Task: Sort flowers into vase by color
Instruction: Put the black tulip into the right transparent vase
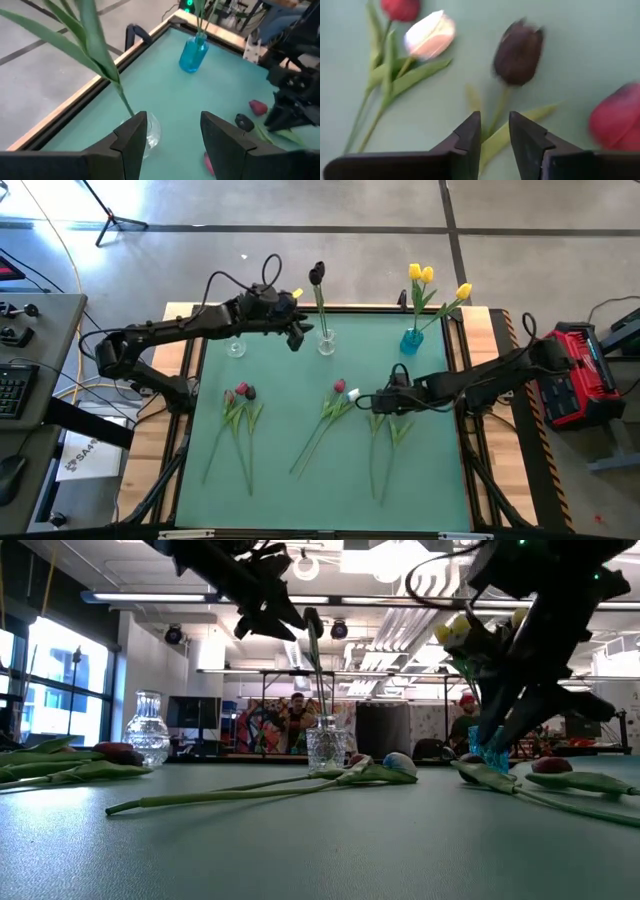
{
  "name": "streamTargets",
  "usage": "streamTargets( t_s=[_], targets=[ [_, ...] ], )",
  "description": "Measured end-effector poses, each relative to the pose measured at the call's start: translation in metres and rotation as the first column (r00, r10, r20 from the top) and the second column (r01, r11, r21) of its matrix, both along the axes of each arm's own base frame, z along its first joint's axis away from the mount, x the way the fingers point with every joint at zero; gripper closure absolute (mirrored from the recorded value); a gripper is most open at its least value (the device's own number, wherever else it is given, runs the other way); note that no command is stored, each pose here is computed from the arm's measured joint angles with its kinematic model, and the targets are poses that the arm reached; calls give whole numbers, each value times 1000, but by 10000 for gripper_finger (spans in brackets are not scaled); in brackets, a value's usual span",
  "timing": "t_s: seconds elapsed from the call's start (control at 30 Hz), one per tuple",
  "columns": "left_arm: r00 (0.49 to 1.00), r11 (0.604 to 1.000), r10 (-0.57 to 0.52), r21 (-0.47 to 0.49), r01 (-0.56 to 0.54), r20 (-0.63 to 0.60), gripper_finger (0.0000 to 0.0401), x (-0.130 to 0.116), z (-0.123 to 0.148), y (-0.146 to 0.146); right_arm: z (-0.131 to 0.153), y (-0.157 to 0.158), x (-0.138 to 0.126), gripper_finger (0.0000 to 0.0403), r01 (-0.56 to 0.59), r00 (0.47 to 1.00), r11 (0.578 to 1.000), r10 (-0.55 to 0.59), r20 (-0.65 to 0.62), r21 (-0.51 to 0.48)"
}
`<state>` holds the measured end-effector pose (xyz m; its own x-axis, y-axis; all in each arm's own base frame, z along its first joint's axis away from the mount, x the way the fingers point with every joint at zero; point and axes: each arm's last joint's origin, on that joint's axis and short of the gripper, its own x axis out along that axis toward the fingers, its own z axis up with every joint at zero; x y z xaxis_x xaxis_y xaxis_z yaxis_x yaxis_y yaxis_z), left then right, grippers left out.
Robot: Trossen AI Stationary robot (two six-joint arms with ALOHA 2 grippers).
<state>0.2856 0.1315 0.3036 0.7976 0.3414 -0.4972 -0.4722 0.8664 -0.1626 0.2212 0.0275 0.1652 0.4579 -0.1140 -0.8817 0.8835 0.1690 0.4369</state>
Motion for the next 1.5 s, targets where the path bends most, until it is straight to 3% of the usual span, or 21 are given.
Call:
streamTargets(
  t_s=[0.27,0.8,0.97,1.1,1.3,1.5],
  targets=[
    [1000,1000,-20,4,21,-12,227,5,-2,-9,-6,-12,1,320,-66,998,998,66,4,-24],
    [994,995,-41,-92,32,-101,227,4,-12,-24,-34,-11,16,320,-123,991,992,123,-55,-3],
    [993,994,-74,-88,66,-92,227,9,-11,-35,-36,-11,21,347,-135,990,991,135,-31,-6],
    [992,992,-92,-94,84,-85,227,11,-11,-42,-32,-11,23,395,-139,990,990,139,14,-3],
    [991,989,-118,-98,111,-66,227,15,-9,-52,-17,-11,25,398,-115,989,993,117,91,-24],
    [988,985,-149,-92,145,-34,227,25,-11,-61,20,-14,33,401,-111,967,981,144,209,-162]
  ],
)
